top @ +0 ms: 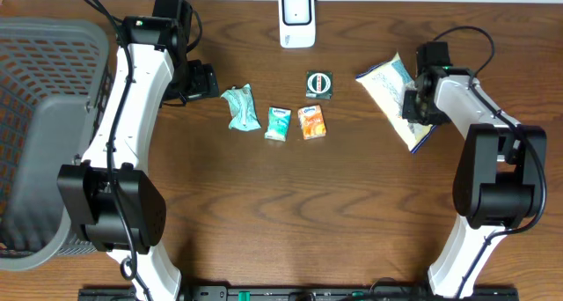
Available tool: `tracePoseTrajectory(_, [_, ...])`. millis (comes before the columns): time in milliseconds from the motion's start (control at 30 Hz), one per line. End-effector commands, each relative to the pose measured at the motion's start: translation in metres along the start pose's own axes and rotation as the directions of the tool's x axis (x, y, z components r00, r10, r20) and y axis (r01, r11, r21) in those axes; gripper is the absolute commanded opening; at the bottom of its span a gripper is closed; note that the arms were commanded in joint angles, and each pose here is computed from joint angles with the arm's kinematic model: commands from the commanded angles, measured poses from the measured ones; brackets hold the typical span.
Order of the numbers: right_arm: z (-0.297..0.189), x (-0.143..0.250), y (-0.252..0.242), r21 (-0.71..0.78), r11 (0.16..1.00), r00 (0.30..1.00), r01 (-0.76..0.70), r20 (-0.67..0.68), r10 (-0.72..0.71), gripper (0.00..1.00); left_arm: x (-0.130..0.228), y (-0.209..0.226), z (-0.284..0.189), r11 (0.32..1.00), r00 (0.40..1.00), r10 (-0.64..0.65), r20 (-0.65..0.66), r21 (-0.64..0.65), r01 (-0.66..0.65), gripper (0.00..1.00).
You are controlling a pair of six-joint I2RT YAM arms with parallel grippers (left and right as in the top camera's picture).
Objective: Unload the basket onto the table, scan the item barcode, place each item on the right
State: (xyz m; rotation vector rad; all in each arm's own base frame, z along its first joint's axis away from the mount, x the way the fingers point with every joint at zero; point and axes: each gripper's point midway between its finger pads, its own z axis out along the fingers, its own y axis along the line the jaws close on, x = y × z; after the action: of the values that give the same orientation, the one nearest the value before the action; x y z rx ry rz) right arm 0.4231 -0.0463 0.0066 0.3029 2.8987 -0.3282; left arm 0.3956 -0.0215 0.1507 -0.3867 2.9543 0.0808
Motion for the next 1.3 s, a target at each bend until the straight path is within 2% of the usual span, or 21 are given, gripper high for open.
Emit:
tracePoseTrajectory(0, [-0.007, 0.008, -0.003, 0.018, 1.000, 0.999, 0.000, -0.036, 0.000, 0.30, 0.002, 0.004, 0.002, 1.000, 1.000, 0.015, -0.007, -0.016, -0.015, 0.98])
tracePoseTrajectory(167, [-0.061, -0.026, 0.005, -0.007, 1.000, 0.999, 0.014, 0.040, -0.014, 0.33, 0.002, 0.004, 0.002, 1.000, 1.000, 0.015, -0.007, -0.016, -0.015, 0.98])
tracePoseTrajectory(300, [-0.091, -0.054, 0.030, -0.123, 0.992, 0.991, 0.022, 0.134, -0.005, 0.40, 0.002, 0.004, 0.002, 1.000, 1.000, 0.015, -0.007, -0.016, -0.015, 0.98])
tracePoseTrajectory(367, [-0.095, -0.071, 0.043, -0.165, 0.986, 0.979, 0.027, 0.203, 0.007, 0.44, 0.002, 0.004, 0.002, 1.000, 1.000, 0.015, -0.007, -0.016, -0.015, 0.98])
tracePoseTrajectory(500, [-0.089, -0.082, 0.045, -0.181, 0.983, 0.970, 0.018, 0.241, 0.027, 0.48, 0.002, 0.004, 0.002, 1.000, 1.000, 0.015, -0.007, -0.016, -0.015, 0.98])
tracePoseTrajectory(733, [-0.072, -0.073, 0.081, -0.355, 0.933, 0.983, 0.055, 0.185, 0.012, 0.43, 0.002, 0.004, 0.002, 1.000, 1.000, 0.015, -0.007, -0.016, -0.015, 0.98])
tracePoseTrajectory(1000, [-0.022, -0.045, 0.101, -0.356, 0.932, 0.997, 0.063, 0.072, -0.040, 0.43, 0.002, 0.004, 0.002, 1.000, 1.000, 0.015, -0.007, -0.017, -0.015, 0.98])
tracePoseTrajectory(1133, [-0.027, -0.045, 0.107, -0.373, 0.925, 0.996, 0.069, 0.075, -0.044, 0.44, 0.002, 0.004, 0.002, 1.000, 1.000, 0.015, -0.007, -0.016, -0.015, 0.98])
tracePoseTrajectory(1267, [-0.055, -0.062, 0.095, -0.344, 0.936, 0.989, 0.071, 0.146, -0.021, 0.53, 0.002, 0.004, 0.002, 1.000, 1.000, 0.015, -0.007, -0.016, -0.015, 0.98])
